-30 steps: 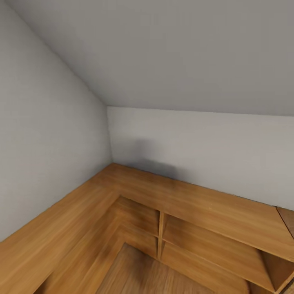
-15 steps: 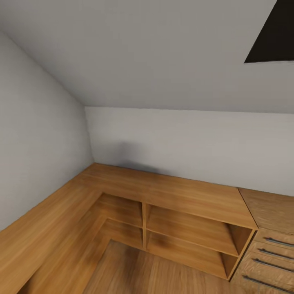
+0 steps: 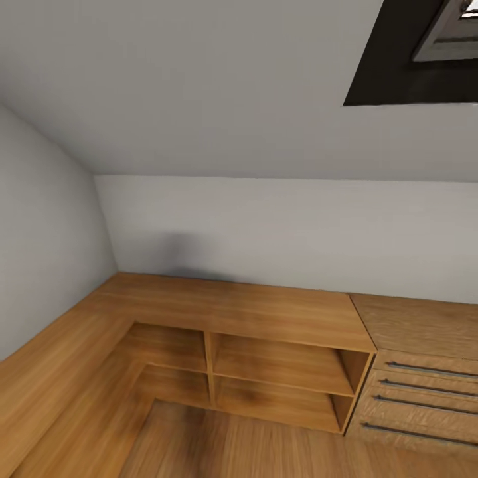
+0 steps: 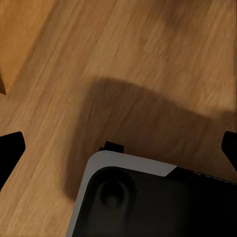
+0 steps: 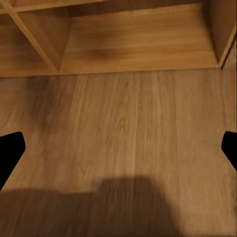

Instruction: In the bedroom, organize the workspace by keeping the computer under the desk, ensuring the monitor is on the desk, placing the keyboard on the desk next to the monitor, placing the mouse on the desk next to the keyboard, moving the folder from the swivel chair onto the desk next to the mouse, stacking the notebook on top of the folder with the pen on top of the notebook, and positioning the swivel chair next to the desk.

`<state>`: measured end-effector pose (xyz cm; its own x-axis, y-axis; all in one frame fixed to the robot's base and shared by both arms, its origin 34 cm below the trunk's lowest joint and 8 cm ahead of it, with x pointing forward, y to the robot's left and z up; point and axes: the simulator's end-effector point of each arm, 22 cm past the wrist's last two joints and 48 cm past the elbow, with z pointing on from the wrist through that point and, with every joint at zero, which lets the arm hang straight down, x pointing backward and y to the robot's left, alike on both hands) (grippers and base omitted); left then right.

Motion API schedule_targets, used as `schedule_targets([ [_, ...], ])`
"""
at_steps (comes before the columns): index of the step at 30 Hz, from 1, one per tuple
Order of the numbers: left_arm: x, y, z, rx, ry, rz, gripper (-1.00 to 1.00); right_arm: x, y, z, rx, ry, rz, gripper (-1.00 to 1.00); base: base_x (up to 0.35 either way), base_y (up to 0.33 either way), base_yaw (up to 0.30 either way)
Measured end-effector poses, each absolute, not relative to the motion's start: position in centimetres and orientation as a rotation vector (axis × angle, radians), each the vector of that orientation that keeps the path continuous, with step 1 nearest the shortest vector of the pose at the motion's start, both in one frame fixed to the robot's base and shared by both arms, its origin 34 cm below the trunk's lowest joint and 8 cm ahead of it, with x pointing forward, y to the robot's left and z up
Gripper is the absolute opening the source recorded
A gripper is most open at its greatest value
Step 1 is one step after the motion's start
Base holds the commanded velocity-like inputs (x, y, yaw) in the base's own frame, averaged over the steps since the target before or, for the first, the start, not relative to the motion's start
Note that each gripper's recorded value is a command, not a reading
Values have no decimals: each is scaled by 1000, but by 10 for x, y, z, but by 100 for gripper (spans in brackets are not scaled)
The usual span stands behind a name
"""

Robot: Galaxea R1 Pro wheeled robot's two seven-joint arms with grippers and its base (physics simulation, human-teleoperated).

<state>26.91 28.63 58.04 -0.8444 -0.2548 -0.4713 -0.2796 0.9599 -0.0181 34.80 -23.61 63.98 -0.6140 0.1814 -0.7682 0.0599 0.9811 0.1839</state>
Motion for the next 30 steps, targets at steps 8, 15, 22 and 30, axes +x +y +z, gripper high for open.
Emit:
schedule_targets([
  [8,270,286,581,-381,2623,71,100,346,-235,639,163,2234,178,100,0,-31,-300],
  [15,271,286,581,-380,2620,70,100,347,-235,639,164,2233,176,100,0,-145,-300],
  [22,272,286,581,-380,2618,70,100,347,-234,640,164,2231,178,100,0,-172,-300],
  [30,273,286,582,-380,2615,69,100,348,-232,641,163,2228,182,100,0,-175,-300],
])
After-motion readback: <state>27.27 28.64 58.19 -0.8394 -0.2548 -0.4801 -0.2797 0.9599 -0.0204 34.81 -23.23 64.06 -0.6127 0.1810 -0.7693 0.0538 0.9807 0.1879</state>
